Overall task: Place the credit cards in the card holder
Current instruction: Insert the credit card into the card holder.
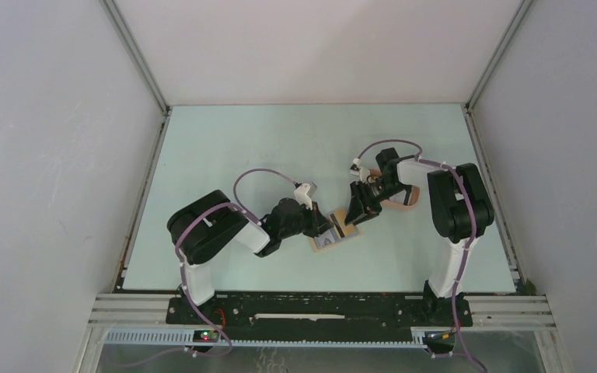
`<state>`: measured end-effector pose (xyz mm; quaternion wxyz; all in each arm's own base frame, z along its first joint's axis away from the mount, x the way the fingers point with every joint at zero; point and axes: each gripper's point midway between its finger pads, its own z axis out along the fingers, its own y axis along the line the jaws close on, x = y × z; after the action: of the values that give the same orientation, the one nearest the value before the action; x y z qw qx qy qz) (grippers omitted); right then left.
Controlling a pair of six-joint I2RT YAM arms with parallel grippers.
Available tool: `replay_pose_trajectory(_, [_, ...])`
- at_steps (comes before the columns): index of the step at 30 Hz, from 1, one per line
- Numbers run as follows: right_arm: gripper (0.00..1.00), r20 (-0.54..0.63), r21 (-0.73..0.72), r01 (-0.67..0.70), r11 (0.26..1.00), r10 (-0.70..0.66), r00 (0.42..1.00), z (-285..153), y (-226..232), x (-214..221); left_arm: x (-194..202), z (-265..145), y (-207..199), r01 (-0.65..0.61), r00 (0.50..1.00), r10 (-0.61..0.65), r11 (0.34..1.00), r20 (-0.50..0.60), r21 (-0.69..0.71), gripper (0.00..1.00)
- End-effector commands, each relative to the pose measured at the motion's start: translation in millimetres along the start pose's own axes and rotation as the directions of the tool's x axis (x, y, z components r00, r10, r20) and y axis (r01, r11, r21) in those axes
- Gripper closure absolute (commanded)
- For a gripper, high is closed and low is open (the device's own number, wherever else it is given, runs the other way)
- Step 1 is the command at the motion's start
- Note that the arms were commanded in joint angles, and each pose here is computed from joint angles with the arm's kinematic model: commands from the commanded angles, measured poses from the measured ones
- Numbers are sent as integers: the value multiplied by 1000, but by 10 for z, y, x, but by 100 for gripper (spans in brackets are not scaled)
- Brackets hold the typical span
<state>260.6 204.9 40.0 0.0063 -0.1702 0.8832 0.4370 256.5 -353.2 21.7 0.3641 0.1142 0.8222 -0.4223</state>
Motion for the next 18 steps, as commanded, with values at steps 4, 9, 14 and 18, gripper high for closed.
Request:
replay_pose_trajectory(4, [50, 1, -85, -11, 996, 11, 1000, -45, 129, -51, -60, 58, -20, 2, 1000, -2, 1000, 3, 10, 100])
replay_pose_trajectory(9, [50, -8, -93, -10, 996, 9, 1000, -24, 140, -33, -59, 54, -24, 3, 1000, -3, 1000, 4, 13, 100])
replay_pose_trajectory(14, [51, -44, -89, -14, 996, 10, 999, 51, 139, 12, -74, 45, -30, 5, 1000, -5, 1000, 11, 20, 100])
replay_pose_trajectory(18, [51, -57, -69, -7, 998, 3, 998, 95, 117, 31, -80, 36, -36, 9, 1000, -9, 1000, 15, 27, 100])
